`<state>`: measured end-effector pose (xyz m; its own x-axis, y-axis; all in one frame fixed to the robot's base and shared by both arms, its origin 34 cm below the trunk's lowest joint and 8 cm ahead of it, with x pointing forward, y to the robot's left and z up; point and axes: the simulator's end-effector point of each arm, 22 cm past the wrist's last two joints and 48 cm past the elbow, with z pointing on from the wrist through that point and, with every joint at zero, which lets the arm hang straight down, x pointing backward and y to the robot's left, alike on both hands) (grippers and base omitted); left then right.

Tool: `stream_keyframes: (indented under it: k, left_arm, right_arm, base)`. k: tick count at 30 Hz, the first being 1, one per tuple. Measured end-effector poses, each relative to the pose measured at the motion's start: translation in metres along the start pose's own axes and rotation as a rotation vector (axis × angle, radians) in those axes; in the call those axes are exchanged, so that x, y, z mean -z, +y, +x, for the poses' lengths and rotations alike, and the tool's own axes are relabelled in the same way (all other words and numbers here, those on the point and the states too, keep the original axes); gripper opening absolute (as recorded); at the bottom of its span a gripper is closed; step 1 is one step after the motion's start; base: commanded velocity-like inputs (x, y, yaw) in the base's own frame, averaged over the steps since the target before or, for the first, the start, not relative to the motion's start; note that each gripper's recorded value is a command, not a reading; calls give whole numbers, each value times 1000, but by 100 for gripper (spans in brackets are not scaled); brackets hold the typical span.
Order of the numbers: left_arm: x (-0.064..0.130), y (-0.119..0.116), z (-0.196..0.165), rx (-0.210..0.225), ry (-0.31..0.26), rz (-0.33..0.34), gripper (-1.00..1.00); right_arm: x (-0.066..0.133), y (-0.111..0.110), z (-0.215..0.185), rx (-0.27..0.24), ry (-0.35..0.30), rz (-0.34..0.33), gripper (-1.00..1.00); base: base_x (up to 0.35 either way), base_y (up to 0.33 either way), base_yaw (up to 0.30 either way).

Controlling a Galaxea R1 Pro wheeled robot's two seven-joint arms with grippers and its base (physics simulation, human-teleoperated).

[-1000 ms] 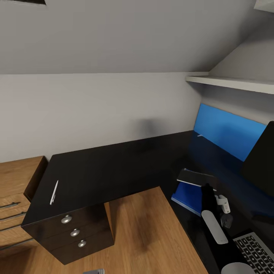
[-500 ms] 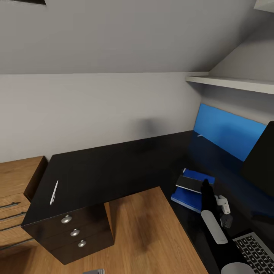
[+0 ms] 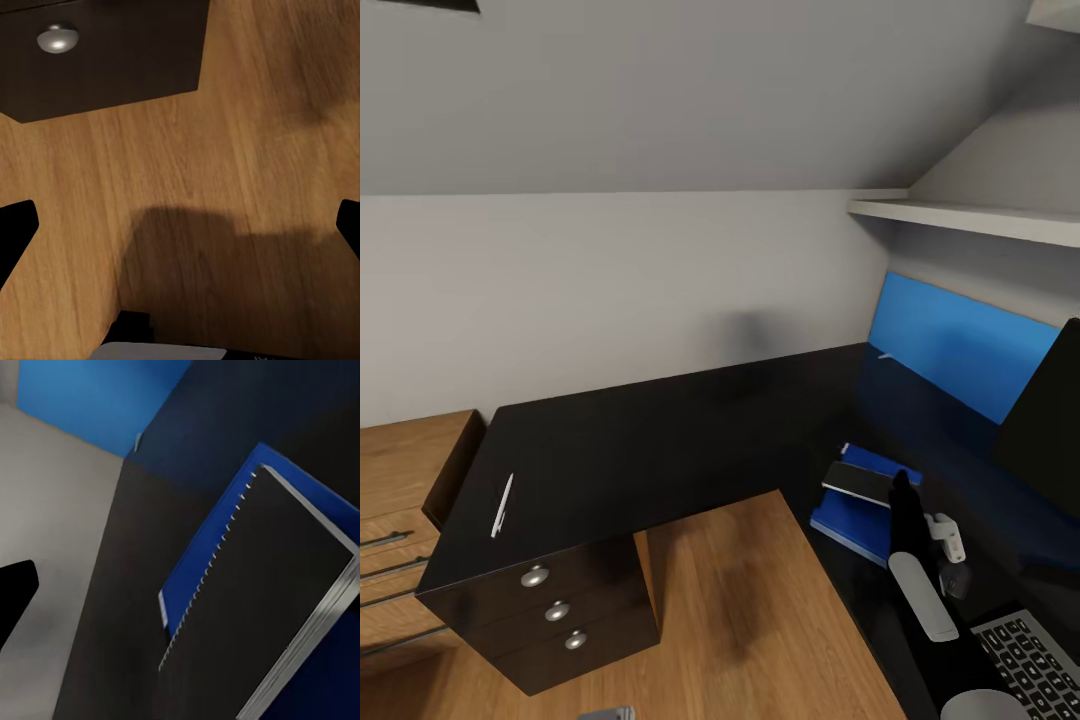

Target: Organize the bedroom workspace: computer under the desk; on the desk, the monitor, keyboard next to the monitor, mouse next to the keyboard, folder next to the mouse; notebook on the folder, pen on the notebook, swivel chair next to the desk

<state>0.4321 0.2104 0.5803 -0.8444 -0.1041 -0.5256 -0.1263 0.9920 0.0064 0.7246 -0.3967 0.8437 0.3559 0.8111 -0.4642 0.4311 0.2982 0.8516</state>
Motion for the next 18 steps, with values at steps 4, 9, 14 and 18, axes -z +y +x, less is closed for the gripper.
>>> stream_keyframes:
  k: [4, 9, 14, 18]
  left_arm:
    - [0, 0, 0, 0, 0, 0, 100]
    - [0, 0, 0, 0, 0, 0, 100]
    - [0, 0, 0, 0, 0, 0, 100]
    - [0, 0, 0, 0, 0, 0, 100]
  right_arm:
    - [0, 0, 0, 0, 0, 0, 100]
    - [0, 0, 0, 0, 0, 0, 100]
    - [0, 0, 0, 0, 0, 0, 100]
    - [0, 0, 1, -1, 1, 1, 100]
  base:
    - [-91, -114, 0]
    - [-27, -26, 0]
    - [-2, -2, 0]
    - [0, 0, 0]
